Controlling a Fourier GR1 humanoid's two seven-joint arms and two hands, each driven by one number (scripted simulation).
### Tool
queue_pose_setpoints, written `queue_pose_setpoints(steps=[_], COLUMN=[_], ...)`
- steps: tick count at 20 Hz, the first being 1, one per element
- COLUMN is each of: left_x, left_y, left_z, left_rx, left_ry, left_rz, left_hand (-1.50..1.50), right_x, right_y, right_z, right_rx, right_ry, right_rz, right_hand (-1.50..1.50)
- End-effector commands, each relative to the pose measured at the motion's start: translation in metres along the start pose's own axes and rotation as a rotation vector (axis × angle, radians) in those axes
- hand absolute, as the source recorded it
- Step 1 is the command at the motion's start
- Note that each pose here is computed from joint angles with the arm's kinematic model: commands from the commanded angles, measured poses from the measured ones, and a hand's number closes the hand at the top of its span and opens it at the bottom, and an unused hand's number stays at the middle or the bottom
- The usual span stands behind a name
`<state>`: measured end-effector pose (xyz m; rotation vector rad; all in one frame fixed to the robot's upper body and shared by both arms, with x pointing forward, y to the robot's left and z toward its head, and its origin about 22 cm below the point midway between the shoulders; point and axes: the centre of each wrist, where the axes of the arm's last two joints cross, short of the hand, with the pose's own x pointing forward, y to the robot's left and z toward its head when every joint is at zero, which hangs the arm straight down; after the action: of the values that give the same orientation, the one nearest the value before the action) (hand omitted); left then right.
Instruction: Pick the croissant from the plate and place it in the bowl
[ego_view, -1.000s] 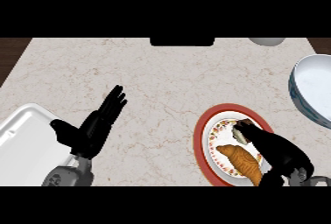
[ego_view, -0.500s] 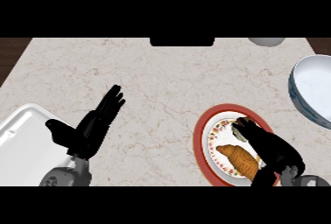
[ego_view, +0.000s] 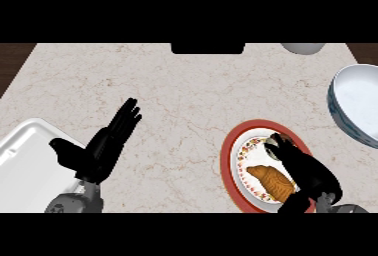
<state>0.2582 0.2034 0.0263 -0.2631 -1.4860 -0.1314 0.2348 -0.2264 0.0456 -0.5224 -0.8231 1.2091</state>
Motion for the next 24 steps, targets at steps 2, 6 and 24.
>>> queue_pose_setpoints(steps=[2,6,24], left_x=[-0.002,0.018,0.004], left_y=[0.002,0.005,0.009], left_z=[-0.015,-0.012,0.002], left_rx=[-0.017,-0.008,-0.006], left_ry=[0.002,-0.006,-0.007], left_rz=[0.022,0.017,0.016], left_hand=[0.0,0.0,0.0], right_x=[-0.001,-0.008,-0.053], right_y=[0.012,0.02,0.014], right_z=[-0.025,-0.014,0.021], right_rx=[0.042,0.013,-0.299], right_ry=[-0.079,-0.097,0.007], right_rz=[-0.003,0.022,0.288], right_hand=[1.5,1.5,1.5])
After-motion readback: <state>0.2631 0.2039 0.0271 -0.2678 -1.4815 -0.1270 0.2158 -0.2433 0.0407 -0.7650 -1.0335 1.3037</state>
